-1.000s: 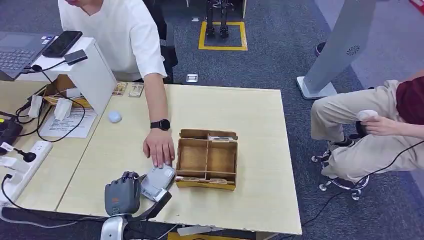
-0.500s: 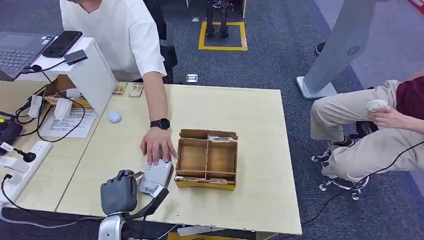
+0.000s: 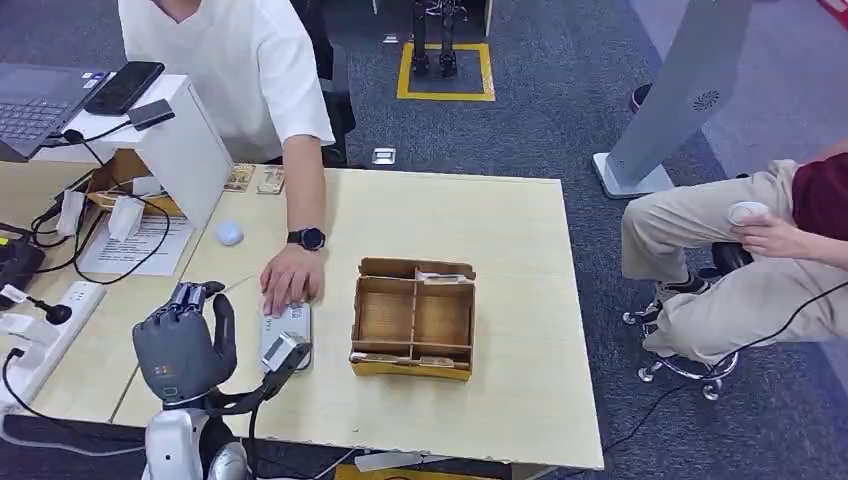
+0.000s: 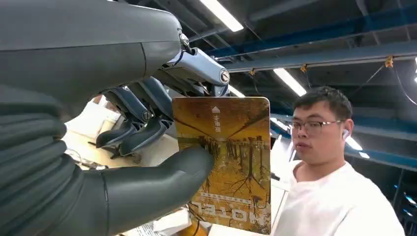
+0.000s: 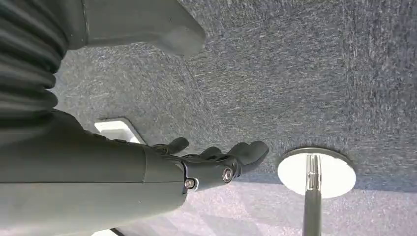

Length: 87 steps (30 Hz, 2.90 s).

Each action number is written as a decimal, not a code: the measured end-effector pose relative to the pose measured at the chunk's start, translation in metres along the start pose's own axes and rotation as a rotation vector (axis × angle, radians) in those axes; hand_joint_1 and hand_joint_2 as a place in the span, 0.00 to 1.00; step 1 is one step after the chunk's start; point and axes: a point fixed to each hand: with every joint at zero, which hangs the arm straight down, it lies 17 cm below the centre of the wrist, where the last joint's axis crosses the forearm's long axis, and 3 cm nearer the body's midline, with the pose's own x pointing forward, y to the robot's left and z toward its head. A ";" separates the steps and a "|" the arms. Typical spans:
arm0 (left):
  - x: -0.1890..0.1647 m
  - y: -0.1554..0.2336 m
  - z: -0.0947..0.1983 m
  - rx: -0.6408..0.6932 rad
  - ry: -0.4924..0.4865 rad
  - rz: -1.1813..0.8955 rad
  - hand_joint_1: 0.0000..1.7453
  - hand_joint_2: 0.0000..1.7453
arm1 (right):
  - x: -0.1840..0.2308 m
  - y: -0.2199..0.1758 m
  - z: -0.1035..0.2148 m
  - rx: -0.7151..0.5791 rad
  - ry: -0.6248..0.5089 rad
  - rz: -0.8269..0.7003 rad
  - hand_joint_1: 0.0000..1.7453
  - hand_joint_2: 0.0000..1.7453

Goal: Pass the card to the sensor for recognition and then transmit it.

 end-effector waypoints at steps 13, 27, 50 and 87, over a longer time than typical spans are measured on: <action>0.002 -0.005 0.005 -0.017 -0.013 -0.003 1.00 1.00 | 0.000 0.004 0.003 0.008 0.002 0.000 0.00 1.00; -0.010 -0.092 0.066 -0.281 0.004 -0.041 1.00 1.00 | 0.001 0.009 0.004 0.017 0.012 0.002 0.00 1.00; 0.007 -0.142 0.110 -0.443 -0.042 -0.050 1.00 1.00 | 0.001 0.009 0.004 0.015 0.015 -0.002 0.00 1.00; 0.021 -0.164 0.127 -0.513 -0.110 -0.047 1.00 1.00 | 0.004 0.010 0.004 0.018 0.011 -0.005 0.00 1.00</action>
